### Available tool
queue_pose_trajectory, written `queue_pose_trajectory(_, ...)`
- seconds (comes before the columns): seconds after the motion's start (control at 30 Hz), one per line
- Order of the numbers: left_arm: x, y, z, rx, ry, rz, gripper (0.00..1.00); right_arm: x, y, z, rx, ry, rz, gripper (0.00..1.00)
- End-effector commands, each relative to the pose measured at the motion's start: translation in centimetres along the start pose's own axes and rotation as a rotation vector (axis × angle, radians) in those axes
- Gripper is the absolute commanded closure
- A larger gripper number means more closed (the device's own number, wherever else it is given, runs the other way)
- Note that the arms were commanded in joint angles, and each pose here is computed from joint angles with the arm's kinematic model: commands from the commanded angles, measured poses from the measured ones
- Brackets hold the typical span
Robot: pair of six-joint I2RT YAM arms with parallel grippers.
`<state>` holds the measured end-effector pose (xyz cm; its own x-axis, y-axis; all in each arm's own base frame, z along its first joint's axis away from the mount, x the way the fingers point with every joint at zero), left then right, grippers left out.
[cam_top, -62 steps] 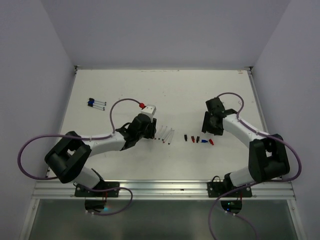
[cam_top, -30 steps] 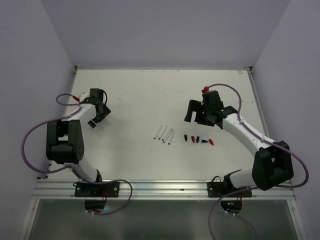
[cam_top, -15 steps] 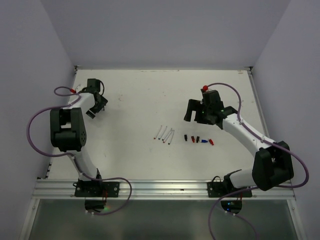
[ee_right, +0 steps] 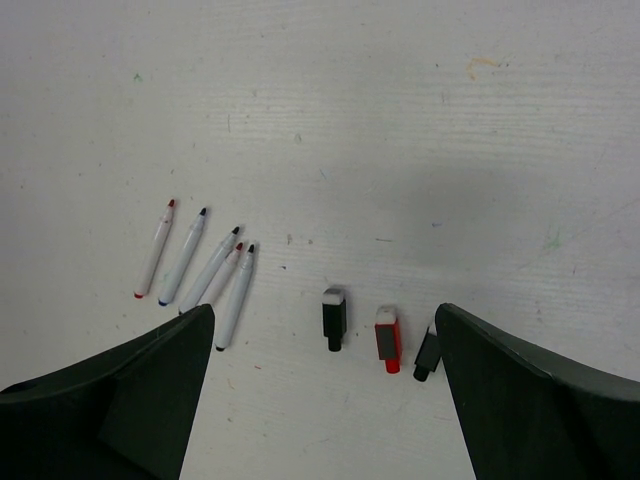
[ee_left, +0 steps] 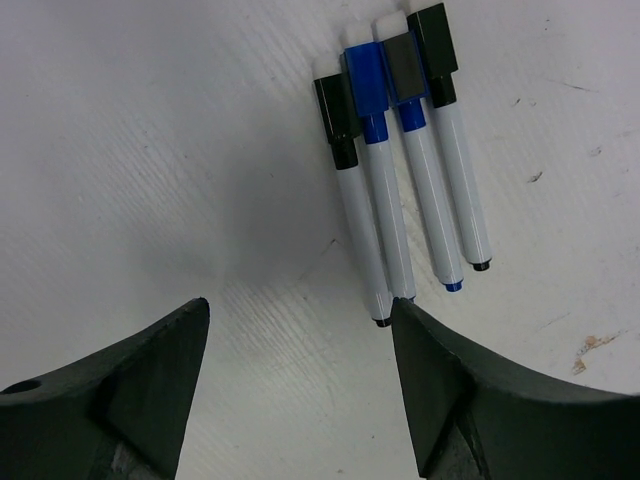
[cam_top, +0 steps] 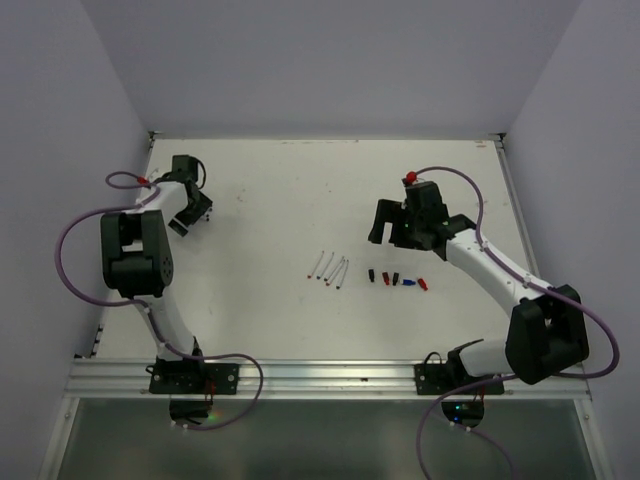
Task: Open the pen caps
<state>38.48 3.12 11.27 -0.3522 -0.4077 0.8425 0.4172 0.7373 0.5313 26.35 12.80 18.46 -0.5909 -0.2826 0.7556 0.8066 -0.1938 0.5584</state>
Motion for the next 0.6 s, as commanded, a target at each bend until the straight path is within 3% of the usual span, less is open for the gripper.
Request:
queue_pose_trajectory(0.0,0.2,1.2,-0.2,0.03,0.034,-0.036,0.24,0.6,0.7,0.5,0.018,0.043,-0.051,0.04)
queue_pose_trajectory(0.57,-1.1,1.1,-0.3,-0.005,0.124,-0.012,0.25,1.0,0.6,0.5,0.02,0.04,-0.064,0.04)
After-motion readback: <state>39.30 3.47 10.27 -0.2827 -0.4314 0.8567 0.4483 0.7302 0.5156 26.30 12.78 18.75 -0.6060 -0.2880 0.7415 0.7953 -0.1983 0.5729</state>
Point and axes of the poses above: each gripper's point midway between its finger pads, its own x axis back along the fingers, its own z axis along the line the jaws close on, y = z × x, the point moved 9 cm from there along x, back along the fingers, and after that the axes turned 1 degree about -x, right-handed, at the moved point
